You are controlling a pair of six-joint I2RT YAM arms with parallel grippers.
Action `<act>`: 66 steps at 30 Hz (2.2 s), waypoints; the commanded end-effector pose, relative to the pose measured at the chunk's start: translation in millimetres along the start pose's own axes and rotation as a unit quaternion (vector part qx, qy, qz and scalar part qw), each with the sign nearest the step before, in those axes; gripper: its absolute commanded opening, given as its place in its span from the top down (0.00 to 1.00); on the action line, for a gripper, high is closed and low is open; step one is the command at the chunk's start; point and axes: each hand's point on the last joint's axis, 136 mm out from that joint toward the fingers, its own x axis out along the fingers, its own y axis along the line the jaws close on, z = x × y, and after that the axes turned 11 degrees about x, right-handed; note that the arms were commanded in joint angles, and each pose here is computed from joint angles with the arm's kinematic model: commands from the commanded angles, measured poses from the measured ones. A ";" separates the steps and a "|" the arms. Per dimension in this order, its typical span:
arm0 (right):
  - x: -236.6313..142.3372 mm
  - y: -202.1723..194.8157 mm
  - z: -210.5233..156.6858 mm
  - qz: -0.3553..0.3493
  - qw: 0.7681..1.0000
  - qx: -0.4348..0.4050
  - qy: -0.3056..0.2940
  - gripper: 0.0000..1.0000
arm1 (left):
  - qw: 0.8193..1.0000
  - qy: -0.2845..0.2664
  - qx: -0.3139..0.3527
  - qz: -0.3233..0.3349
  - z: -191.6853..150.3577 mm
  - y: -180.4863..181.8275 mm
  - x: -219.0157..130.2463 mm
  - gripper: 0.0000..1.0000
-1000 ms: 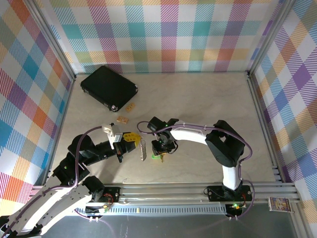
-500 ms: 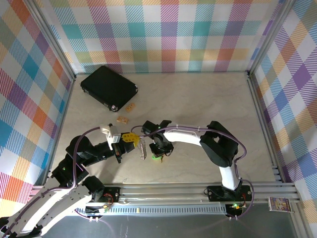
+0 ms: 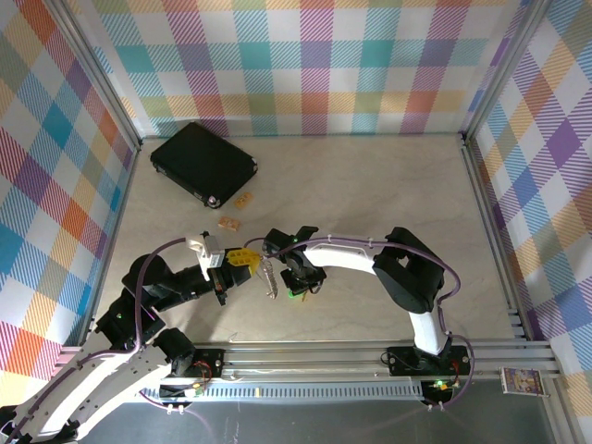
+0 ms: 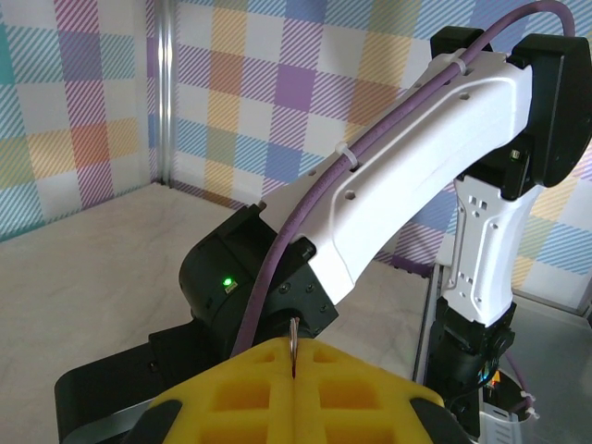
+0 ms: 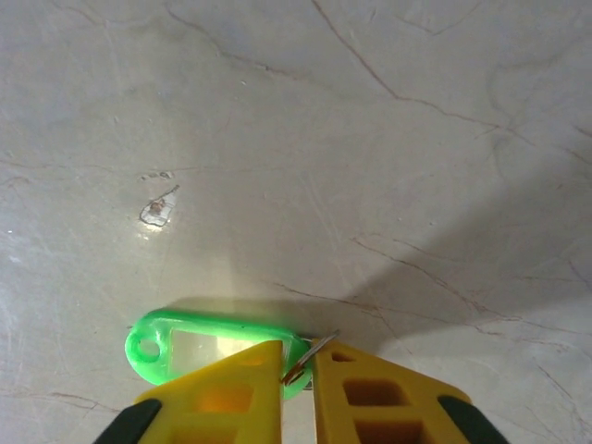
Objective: Put the keys on the keyring
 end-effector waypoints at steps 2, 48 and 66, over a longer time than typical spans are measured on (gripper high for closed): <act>-7.6 -6.8 -5.2 -0.008 1.000 0.007 -0.007 0.90 | 0.999 -0.032 0.005 0.000 15.1 -0.4 -3.4 1.00; -22.6 -11.3 -16.8 0.125 0.983 -0.136 0.026 0.97 | 1.000 -0.024 0.004 -0.003 11.0 0.4 1.2 1.00; -12.8 -29.7 10.7 0.087 0.992 -0.067 0.064 0.96 | 1.000 -0.025 0.003 0.003 9.7 2.3 0.2 1.00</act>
